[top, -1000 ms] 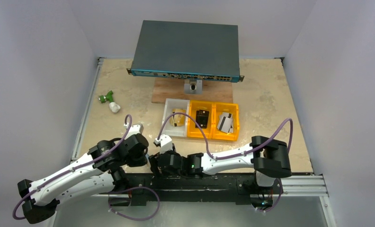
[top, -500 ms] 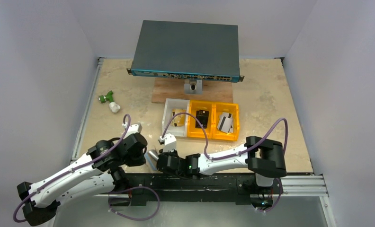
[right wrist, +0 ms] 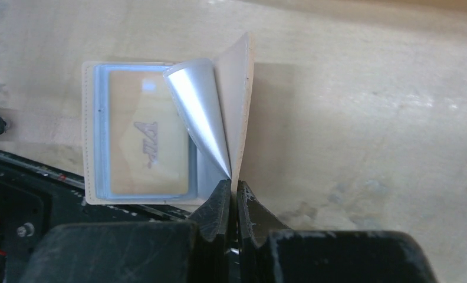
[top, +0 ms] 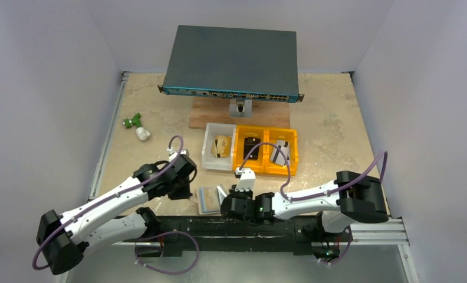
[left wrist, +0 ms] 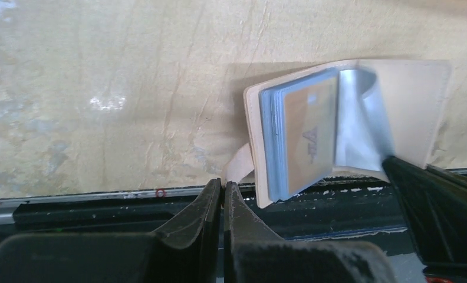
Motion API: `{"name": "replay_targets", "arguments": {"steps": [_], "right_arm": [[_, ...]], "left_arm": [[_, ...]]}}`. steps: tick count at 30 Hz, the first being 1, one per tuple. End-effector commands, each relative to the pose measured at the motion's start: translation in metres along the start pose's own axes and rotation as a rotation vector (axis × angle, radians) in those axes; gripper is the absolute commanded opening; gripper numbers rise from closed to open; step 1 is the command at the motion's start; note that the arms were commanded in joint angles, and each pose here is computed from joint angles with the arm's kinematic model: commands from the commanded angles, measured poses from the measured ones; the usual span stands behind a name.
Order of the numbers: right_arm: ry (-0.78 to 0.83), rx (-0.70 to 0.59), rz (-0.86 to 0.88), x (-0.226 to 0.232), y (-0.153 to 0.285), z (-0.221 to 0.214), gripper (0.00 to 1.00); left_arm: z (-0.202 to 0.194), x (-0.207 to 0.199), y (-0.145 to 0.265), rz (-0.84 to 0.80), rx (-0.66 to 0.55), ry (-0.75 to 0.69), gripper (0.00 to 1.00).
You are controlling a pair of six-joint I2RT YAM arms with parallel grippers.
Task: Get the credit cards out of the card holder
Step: Open the card holder at the center of the board.
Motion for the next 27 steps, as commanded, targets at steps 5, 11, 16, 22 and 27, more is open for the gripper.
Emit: {"name": "replay_targets", "arguments": {"steps": [5, 11, 16, 22, 27], "right_arm": [[-0.123, 0.024, -0.067, -0.043, 0.009, -0.008, 0.0], [-0.135, 0.06, -0.056, -0.045, 0.014, -0.01, 0.13], [-0.146, 0.098, -0.016, -0.039, 0.028, -0.004, 0.32], [-0.101, 0.079, 0.073, -0.021, 0.061, 0.028, 0.41], [-0.066, 0.076, 0.306, 0.021, 0.087, 0.051, 0.41]], "left_arm": [[-0.004, -0.021, -0.039, -0.069, 0.074, -0.032, 0.0], [0.0, -0.023, -0.039, -0.07, 0.064, -0.052, 0.22], [0.012, -0.023, -0.02, -0.073, 0.019, -0.086, 0.41], [0.025, -0.027, 0.008, -0.12, -0.037, -0.109, 0.36], [0.029, -0.043, 0.015, -0.215, -0.025, -0.11, 0.15]]}}
Point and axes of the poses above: each gripper's point midway between its finger pads, its own y axis back along the fingers, its own x axis along the line the jaws close on, z = x × y, the point moved 6 cm from there along y, back along the fingers, and after that the axes turned 7 degrees about -y, right-handed, at the moved point
